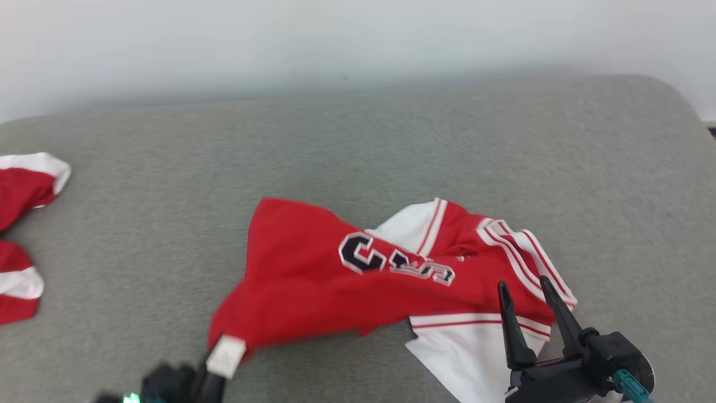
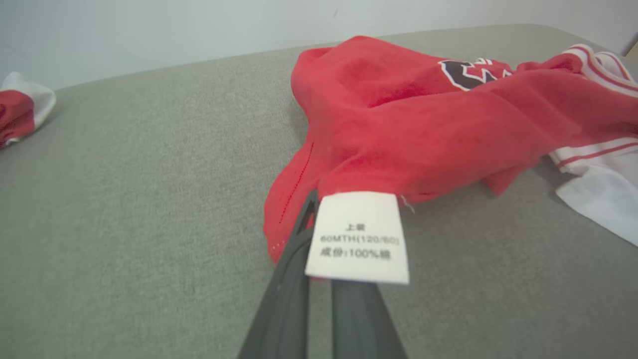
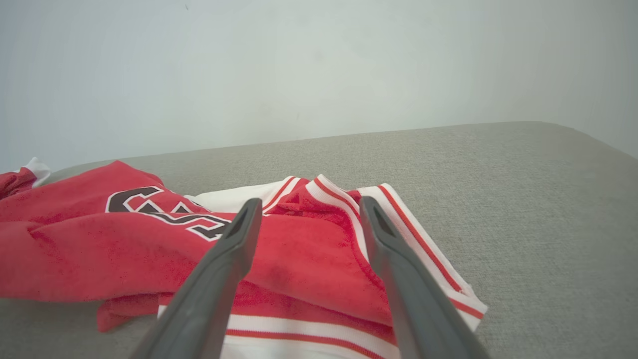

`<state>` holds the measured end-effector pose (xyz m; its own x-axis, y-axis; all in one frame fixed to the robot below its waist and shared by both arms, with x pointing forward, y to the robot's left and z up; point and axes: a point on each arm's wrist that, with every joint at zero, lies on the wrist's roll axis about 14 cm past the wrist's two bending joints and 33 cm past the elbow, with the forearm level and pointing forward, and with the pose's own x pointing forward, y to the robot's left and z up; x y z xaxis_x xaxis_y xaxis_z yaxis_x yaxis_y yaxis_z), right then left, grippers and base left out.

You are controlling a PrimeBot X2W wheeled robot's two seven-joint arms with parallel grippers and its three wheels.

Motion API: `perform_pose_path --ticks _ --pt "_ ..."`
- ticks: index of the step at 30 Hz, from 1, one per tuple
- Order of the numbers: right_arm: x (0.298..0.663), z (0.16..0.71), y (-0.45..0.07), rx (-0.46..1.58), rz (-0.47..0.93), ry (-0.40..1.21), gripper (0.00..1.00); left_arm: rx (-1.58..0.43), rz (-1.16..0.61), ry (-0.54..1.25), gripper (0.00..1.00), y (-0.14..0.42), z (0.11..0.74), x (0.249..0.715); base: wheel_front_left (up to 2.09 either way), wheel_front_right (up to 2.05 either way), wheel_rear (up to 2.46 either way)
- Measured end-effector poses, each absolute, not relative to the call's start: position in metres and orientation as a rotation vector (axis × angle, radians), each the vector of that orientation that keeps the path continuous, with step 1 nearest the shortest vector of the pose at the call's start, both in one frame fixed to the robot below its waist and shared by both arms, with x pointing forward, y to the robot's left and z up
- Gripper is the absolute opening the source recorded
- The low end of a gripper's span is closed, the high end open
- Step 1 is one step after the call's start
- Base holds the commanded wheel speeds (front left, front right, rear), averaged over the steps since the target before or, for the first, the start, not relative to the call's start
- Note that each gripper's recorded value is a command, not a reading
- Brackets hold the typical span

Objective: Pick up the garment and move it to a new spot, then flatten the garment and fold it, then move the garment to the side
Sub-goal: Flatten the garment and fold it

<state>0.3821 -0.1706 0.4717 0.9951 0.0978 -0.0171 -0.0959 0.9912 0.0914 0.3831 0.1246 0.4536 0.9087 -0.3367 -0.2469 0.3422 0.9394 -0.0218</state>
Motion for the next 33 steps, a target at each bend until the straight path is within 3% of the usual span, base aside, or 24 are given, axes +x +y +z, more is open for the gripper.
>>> perform_pose_path --ticks 6,8,9,14,21,33 --pt "0.385 0.476 -0.155 0.09 0.149 0.01 1.0 -0.091 -0.26 0.344 0.0 0.126 0.428 0.334 0.0 0.0 0.0" --pt "0.383 0.477 -0.152 0.087 0.16 0.009 1.0 -0.103 -0.247 0.362 0.5 0.129 0.421 0.323 0.0 0.0 0.0" --pt "0.382 0.478 -0.15 0.087 0.166 0.007 1.0 -0.103 -0.236 0.361 1.0 0.132 0.42 0.32 0.0 0.0 0.0" --pt "0.381 0.484 -0.145 0.091 0.185 -0.012 1.0 -0.18 -0.16 0.297 1.0 0.14 0.434 0.322 0.0 0.0 0.0" --pt "0.377 0.487 -0.144 0.097 0.189 -0.019 1.0 -0.097 -0.031 0.234 1.0 0.192 0.443 0.313 0.0 0.0 0.0" --pt "0.374 0.488 -0.148 0.088 0.184 -0.022 1.0 -0.069 0.074 -0.035 1.0 0.211 0.514 0.337 0.0 0.0 0.0"
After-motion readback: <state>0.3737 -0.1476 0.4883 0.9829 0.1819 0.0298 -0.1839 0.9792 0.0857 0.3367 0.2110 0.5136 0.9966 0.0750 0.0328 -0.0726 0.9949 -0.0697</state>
